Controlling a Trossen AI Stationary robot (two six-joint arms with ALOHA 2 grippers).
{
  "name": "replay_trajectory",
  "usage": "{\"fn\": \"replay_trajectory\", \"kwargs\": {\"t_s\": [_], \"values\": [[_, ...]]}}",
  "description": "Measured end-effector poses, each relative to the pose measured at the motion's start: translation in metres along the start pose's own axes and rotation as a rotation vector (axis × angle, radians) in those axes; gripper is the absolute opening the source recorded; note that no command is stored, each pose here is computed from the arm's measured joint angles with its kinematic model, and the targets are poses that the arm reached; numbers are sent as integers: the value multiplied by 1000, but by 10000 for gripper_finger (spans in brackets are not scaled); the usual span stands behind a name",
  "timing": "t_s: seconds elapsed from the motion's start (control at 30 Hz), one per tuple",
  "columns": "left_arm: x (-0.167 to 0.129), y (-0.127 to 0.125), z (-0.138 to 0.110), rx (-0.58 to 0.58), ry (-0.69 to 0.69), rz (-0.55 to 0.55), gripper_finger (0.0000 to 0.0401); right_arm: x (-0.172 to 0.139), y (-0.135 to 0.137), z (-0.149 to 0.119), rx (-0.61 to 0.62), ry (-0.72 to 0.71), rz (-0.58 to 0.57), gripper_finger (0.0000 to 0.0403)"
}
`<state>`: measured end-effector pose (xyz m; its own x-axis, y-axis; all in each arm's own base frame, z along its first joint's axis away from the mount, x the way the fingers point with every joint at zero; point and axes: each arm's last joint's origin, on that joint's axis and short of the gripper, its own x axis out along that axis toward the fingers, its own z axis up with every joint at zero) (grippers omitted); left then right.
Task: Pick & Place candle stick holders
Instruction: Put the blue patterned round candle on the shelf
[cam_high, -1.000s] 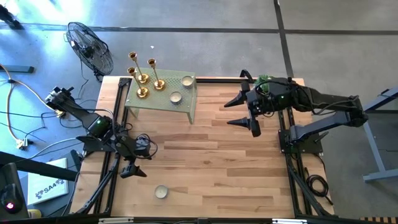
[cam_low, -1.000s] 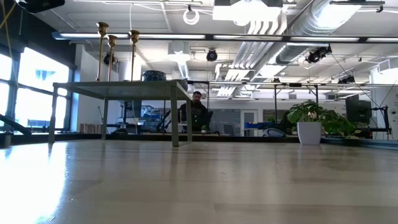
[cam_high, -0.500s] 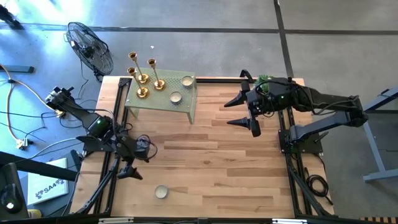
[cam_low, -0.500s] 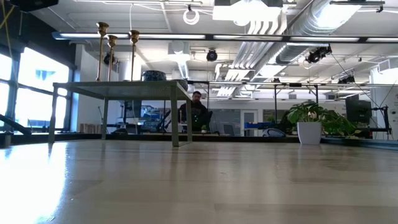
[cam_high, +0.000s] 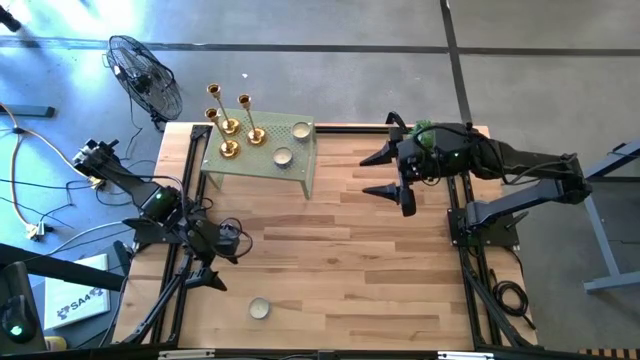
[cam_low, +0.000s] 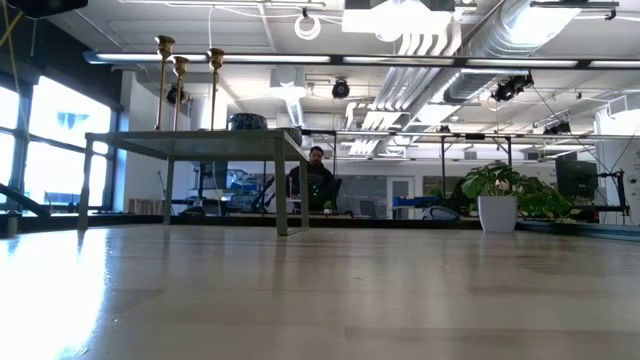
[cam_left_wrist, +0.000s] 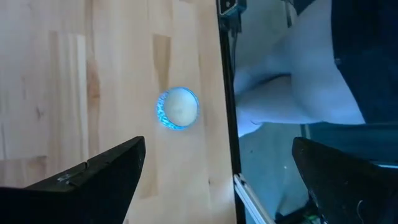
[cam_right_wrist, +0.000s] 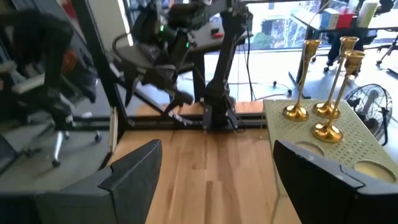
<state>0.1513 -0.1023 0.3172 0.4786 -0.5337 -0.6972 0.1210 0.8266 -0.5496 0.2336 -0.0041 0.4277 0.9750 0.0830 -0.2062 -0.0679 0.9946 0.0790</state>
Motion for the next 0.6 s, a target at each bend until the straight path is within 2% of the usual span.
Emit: {"fn": "replay_trajectory", "kwargs": {"t_s": [0.1,0.23,0.3,0.37,0.6], "values": [[0,1,1,-6,-35,37,398,0,0,2,13,-18,2,303],[5,-1,3,-164,-67,54,398,0,0,2,23,-18,5,303],[4,-3,2,-224,-34,15,398,0,0,2,29,-16,6,303],[5,-3,1,-247,-13,7,398,0,0,1,29,-6,5,303],[7,-3,4,-449,-75,35,398,0,0,0,-36,5,4,303]]}}
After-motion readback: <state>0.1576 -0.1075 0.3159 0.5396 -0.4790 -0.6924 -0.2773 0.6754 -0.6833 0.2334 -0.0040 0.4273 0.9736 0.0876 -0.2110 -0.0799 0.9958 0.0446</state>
